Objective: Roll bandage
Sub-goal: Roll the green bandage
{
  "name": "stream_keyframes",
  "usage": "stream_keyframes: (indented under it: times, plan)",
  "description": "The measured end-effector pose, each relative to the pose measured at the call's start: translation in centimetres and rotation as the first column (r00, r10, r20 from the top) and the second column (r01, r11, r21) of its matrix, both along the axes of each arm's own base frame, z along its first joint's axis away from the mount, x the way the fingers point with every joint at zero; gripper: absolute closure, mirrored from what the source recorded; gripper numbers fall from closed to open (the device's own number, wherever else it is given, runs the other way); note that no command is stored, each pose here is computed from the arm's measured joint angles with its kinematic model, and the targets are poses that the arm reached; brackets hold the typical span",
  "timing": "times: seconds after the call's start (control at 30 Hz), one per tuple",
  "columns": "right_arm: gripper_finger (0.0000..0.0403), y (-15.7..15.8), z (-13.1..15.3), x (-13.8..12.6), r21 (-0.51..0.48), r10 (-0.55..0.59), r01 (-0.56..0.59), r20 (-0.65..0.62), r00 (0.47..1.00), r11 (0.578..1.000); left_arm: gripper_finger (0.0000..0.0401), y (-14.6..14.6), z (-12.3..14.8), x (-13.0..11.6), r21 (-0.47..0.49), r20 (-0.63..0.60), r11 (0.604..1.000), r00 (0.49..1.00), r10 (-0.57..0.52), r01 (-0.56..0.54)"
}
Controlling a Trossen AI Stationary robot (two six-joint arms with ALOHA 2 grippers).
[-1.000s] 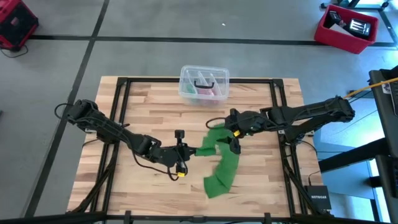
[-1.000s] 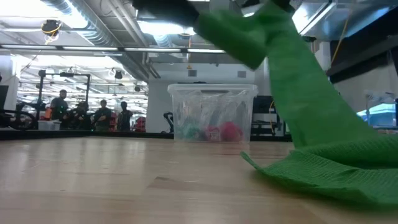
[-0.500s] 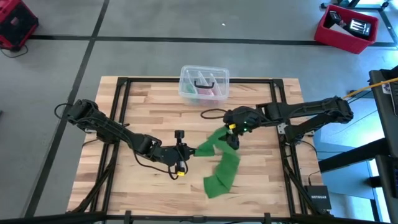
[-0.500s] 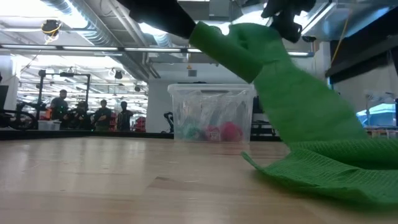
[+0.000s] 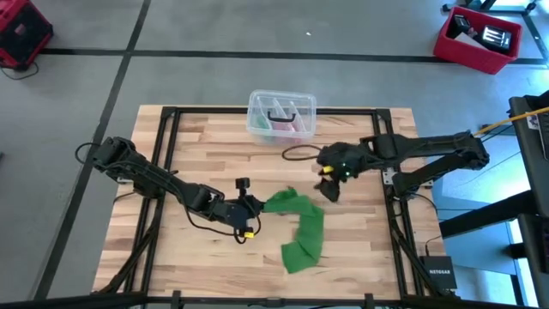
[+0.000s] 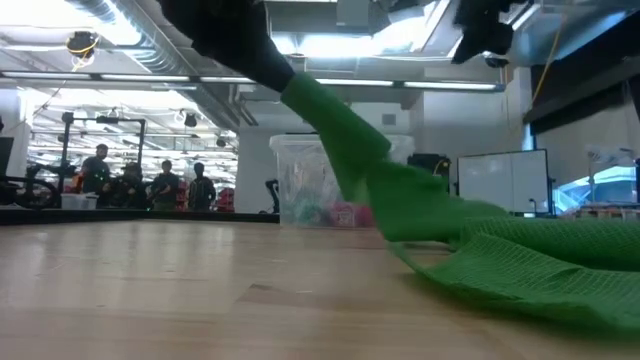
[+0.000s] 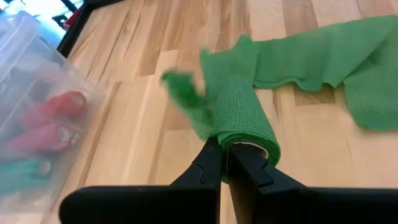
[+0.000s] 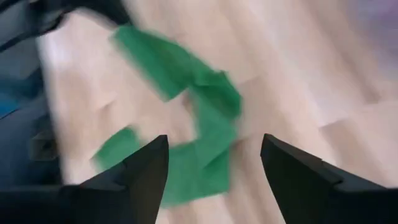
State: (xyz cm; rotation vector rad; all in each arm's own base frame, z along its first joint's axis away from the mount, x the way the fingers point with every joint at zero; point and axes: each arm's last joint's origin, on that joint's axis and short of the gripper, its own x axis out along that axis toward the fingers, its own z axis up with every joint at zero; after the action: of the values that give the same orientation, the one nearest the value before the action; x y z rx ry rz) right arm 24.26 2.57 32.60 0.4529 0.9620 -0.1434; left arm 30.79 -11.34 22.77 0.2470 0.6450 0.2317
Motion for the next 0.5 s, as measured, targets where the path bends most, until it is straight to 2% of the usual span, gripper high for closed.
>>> stream_keyframes:
  times: [0.07, 0.2, 0.27, 0.37, 0.5]
  plan:
    - [0.0148, 0.6, -0.7, -0.1, -0.009, 0.014, -0.015, -0.016, 1.0, 1.0, 0.04, 0.0, 0.0, 0.0, -0.011, 0.004, 1.0, 1.0, 0.009, -0.009]
    - [0.0148, 3.4, -3.4, -0.1, -0.016, 0.126, -0.126, 0.007, 0.992, 0.992, 0.04, -0.1, 0.0, -0.1, -0.035, 0.007, 0.999, 1.0, 0.024, -0.024]
    - [0.0148, 5.1, -5.3, 0.2, -0.065, 0.174, -0.17, 0.064, 0.983, 0.983, 0.04, -0.1, 0.0, -0.1, -0.037, 0.009, 0.999, 1.0, 0.025, -0.025]
    - [0.0148, 6.9, -8.9, 0.3, -0.172, 0.196, -0.171, 0.144, 0.97, 0.97, 0.04, -0.1, 0.0, 0.0, -0.041, 0.016, 0.999, 1.0, 0.025, -0.025]
    - [0.0148, 7.2, -13.9, 0.5, -0.337, 0.175, -0.118, 0.143, 0.974, 0.934, 0.04, -0.1, 0.0, 0.0, -0.042, 0.016, 0.999, 1.0, 0.027, -0.026]
